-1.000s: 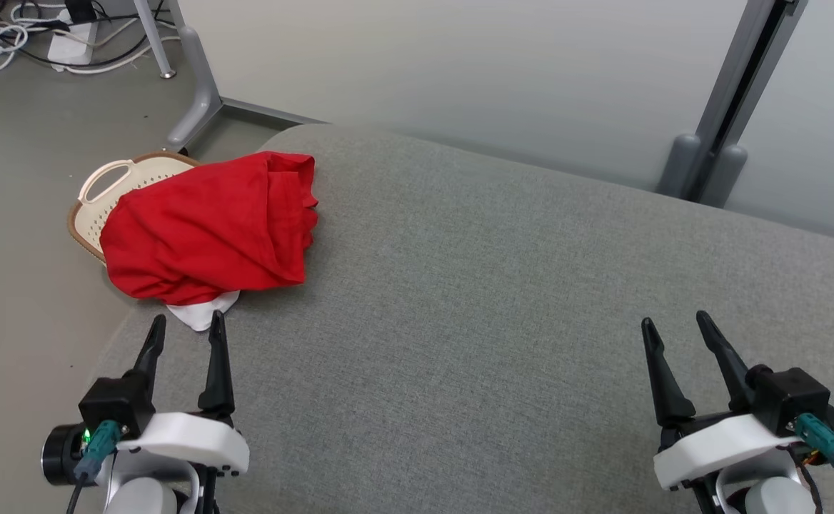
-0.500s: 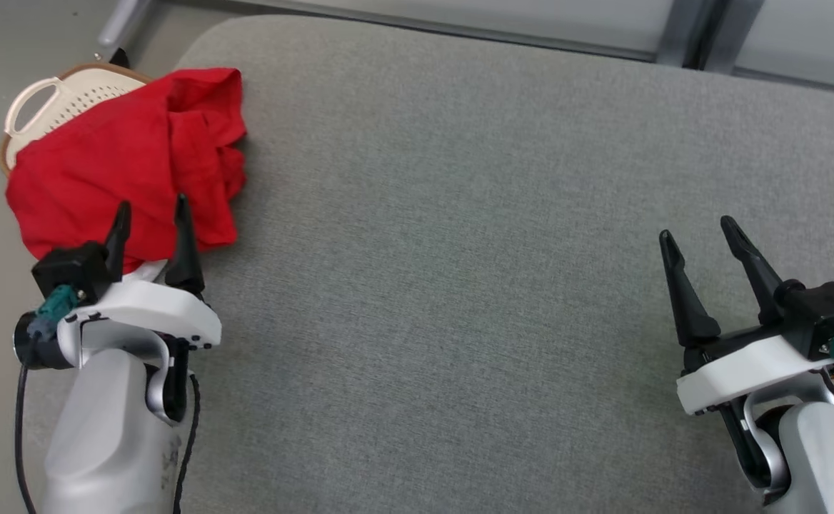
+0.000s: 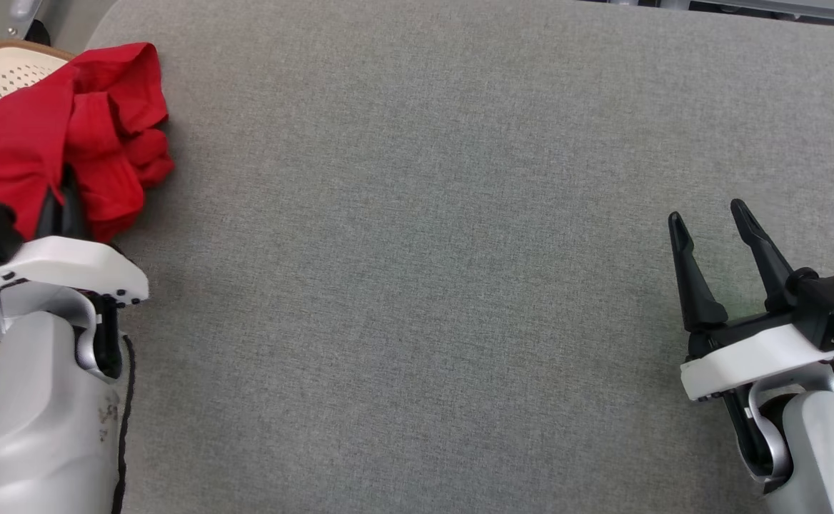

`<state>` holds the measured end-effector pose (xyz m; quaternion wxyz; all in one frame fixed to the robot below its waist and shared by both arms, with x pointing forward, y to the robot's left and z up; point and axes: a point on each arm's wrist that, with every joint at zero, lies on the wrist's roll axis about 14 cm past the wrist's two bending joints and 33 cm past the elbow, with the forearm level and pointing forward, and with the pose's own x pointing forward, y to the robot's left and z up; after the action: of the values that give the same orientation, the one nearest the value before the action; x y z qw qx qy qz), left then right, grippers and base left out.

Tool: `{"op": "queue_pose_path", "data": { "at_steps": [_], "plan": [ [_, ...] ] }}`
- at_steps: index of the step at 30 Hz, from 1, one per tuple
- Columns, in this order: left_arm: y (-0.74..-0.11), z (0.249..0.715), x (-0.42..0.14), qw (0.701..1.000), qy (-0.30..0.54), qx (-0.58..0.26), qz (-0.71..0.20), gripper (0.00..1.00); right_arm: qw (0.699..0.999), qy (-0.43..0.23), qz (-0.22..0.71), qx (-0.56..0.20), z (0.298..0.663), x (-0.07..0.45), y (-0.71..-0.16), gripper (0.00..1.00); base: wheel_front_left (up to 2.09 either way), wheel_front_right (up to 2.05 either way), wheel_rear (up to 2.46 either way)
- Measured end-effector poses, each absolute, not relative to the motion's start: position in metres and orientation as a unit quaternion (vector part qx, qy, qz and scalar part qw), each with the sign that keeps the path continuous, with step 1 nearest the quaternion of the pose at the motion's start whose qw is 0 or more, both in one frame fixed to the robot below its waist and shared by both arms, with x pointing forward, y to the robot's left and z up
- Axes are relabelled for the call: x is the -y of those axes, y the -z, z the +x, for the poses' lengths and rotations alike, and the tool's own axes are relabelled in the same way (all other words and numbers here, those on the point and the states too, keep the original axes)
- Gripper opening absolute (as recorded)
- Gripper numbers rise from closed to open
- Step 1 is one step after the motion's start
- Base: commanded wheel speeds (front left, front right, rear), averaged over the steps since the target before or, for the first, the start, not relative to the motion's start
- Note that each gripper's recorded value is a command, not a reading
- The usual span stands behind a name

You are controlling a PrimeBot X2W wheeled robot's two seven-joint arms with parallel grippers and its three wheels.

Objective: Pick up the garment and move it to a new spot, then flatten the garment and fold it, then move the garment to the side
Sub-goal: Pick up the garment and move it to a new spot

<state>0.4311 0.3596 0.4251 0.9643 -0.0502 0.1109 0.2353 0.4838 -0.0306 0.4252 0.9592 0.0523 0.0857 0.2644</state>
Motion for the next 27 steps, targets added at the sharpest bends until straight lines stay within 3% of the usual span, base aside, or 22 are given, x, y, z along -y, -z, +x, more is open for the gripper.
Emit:
{"op": "queue_pose_path", "data": {
  "at_steps": [12, 19, 27],
  "plan": [
    [-0.540, 0.405, -0.363, 0.974, -0.214, 0.065, 0.031, 0.00, 0.966, -0.243, 0.065, -0.054, 0.473, 0.037, -0.451, 1.00, 0.00, 0.00, 0.00],
    [-0.576, 0.381, -0.325, 0.976, -0.175, 0.127, 0.040, 0.00, 0.969, -0.233, 0.070, -0.034, 0.459, 0.042, -0.472, 1.00, 0.00, 0.00, 0.00],
    [-0.596, 0.396, -0.244, 0.986, -0.060, 0.155, 0.018, 0.00, 0.976, -0.200, 0.080, -0.022, 0.450, 0.064, -0.482, 1.00, 0.00, 0.00, 0.00]
  ]
}}
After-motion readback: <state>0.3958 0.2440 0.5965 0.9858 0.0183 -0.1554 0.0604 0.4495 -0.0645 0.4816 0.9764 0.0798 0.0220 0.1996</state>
